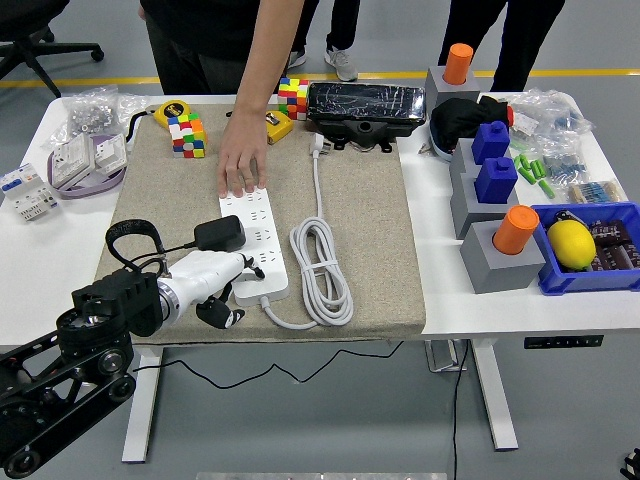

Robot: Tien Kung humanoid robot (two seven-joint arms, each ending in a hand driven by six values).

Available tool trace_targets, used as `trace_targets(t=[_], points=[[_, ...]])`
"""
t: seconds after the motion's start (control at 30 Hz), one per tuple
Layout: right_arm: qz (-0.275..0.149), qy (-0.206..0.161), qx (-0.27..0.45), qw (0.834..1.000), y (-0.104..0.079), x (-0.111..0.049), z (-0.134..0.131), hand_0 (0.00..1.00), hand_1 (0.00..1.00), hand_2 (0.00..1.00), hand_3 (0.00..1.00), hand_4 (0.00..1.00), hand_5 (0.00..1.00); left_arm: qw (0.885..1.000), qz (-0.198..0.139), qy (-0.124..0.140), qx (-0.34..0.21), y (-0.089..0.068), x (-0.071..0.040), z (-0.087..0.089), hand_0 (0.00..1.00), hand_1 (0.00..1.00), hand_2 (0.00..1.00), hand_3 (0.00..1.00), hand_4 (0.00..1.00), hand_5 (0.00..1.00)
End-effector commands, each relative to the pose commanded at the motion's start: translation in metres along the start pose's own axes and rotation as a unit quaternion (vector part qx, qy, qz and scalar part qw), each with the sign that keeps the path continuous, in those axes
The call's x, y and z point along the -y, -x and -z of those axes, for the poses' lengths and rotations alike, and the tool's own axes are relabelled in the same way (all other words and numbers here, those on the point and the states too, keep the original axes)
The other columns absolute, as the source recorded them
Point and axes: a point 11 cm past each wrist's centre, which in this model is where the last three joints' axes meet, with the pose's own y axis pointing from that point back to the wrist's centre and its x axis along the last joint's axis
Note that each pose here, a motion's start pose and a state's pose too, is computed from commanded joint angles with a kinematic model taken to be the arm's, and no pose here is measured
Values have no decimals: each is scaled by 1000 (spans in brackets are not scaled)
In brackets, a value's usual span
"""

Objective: Pick up the plug,place it near the board,insert it into the board,press the button

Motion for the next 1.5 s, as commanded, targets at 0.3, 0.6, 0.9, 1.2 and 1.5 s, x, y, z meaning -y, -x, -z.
trace_targets(t=[0.3, 0.6, 0.9, 1.2, 1.5], points=[[0, -2, 0, 1000, 1, 0, 2, 782, 720, 717, 751, 998, 917, 1000, 5, -2, 0, 4, 1, 1, 154, 43, 140, 797, 683, 2], [1, -1, 0, 1000, 0, 0, 2, 782, 721, 717, 751, 998, 917, 1000, 3, 0, -5, 7, 3, 0, 154, 43, 140, 796, 683, 2], [2, -2, 0, 1000, 1, 0, 4, 782, 720, 717, 752, 998, 917, 1000, 17, -5, -4, 15, 6, 3, 153, 40, 139, 791, 680, 2], [2, -3, 0, 1000, 1, 0, 4, 782, 720, 717, 752, 998, 916, 1000, 7, -6, -1, 10, 5, 3, 153, 40, 139, 791, 681, 2], [1, -3, 0, 1000, 1, 0, 3, 781, 720, 717, 752, 998, 917, 999, -32, 11, 6, -15, -8, -8, 155, 39, 137, 786, 677, 2]])
